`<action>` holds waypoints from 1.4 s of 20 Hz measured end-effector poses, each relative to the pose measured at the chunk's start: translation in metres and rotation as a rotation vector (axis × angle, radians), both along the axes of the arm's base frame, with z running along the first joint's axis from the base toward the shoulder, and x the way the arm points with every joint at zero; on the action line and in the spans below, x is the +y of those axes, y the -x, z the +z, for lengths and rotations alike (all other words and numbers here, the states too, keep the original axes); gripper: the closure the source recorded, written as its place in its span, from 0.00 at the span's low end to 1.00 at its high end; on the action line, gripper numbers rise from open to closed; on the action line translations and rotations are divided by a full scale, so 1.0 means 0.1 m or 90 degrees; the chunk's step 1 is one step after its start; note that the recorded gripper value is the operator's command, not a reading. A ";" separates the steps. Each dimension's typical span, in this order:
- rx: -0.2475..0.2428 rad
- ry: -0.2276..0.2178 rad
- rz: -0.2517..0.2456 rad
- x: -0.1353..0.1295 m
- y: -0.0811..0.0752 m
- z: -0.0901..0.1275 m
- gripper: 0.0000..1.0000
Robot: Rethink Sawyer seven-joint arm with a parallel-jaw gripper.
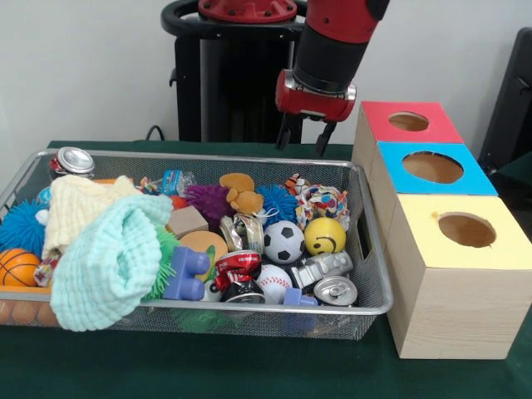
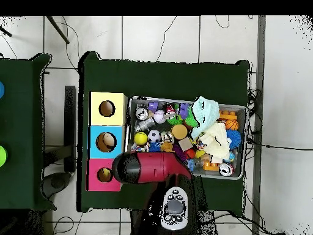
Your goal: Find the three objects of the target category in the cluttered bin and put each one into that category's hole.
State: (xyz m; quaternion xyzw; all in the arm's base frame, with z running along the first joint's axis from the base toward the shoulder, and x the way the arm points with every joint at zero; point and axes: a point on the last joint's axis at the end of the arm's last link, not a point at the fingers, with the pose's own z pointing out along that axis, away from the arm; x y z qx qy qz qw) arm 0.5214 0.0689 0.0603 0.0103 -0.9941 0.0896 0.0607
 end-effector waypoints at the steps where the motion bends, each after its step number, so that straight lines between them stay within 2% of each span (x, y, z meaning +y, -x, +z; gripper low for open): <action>1: 0.002 0.000 -0.001 -0.01 0.01 -0.02 0.00; 11: 0.038 -0.002 -0.012 -0.10 0.15 -0.30 0.00; 28: 0.028 -0.006 -0.003 -0.09 0.23 -0.62 0.00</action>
